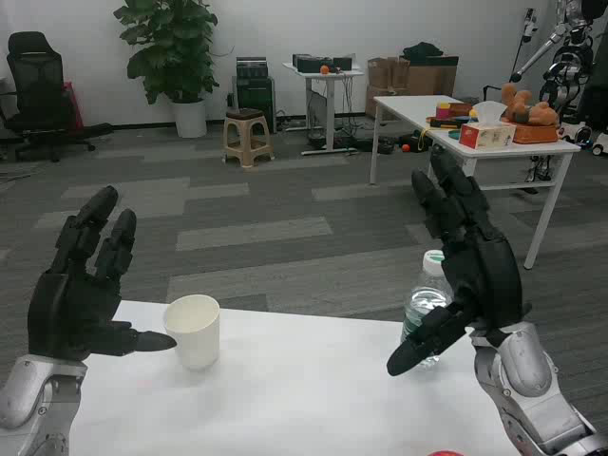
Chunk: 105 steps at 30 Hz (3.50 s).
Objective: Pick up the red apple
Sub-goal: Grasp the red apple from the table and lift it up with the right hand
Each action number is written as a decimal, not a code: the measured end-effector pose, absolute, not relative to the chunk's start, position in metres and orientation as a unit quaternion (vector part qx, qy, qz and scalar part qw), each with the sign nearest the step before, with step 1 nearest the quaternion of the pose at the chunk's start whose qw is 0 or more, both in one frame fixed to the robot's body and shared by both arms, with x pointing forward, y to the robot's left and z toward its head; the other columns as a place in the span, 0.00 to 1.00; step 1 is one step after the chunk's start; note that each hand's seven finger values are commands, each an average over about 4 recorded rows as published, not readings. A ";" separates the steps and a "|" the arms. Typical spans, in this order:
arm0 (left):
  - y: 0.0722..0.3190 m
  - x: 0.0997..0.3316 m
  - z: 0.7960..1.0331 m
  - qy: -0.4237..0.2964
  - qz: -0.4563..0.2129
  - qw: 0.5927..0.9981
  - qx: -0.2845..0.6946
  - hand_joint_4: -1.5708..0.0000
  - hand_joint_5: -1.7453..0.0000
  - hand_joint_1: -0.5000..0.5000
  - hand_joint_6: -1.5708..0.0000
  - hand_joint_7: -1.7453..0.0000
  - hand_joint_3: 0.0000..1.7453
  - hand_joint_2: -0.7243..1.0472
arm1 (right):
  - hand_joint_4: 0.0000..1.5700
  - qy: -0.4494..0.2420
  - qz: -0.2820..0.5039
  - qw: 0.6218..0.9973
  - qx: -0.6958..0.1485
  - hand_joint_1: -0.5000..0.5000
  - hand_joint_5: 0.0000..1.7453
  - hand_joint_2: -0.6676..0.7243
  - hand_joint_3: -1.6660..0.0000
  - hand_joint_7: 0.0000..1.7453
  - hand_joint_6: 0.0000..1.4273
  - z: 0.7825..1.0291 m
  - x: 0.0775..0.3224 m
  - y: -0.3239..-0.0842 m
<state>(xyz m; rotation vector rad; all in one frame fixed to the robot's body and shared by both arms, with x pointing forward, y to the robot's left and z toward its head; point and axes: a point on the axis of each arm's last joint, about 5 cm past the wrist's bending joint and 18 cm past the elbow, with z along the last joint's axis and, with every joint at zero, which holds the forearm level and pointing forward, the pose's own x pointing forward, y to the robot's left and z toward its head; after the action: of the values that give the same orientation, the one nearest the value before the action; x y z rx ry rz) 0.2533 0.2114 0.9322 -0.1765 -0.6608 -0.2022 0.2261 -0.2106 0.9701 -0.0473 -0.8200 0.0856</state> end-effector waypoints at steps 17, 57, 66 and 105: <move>0.195 0.282 0.937 -0.301 -0.110 0.940 -0.115 1.00 1.00 0.22 1.00 0.76 0.00 0.54 | 0.00 -0.396 0.037 0.917 0.021 0.04 0.00 0.80 1.00 0.00 0.00 0.946 0.251 -0.158; 0.208 0.276 0.917 -0.256 -0.074 0.957 -0.112 1.00 1.00 0.23 1.00 0.76 0.00 0.55 | 0.00 -0.335 -0.077 0.939 0.033 0.04 0.00 0.77 1.00 0.00 0.00 0.918 0.201 -0.213; 0.211 0.275 0.914 -0.248 -0.065 0.960 -0.115 1.00 1.00 0.24 1.00 0.76 0.03 0.55 | 0.00 -0.325 -0.158 0.932 0.017 0.04 0.00 0.77 1.00 0.00 0.00 0.921 0.168 -0.244; 0.221 0.269 0.903 -0.215 -0.054 0.970 -0.100 1.00 1.00 0.24 1.00 0.76 0.00 0.51 | 0.00 -0.143 -0.298 0.941 -0.075 0.04 0.00 0.60 1.00 0.00 0.00 0.891 0.057 -0.303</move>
<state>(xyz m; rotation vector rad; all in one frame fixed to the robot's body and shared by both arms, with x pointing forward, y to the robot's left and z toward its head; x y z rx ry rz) 0.2693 0.2207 0.9028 -0.2029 -0.4338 -0.1087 0.0571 -0.3034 0.8906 -0.1522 -0.2912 -0.6079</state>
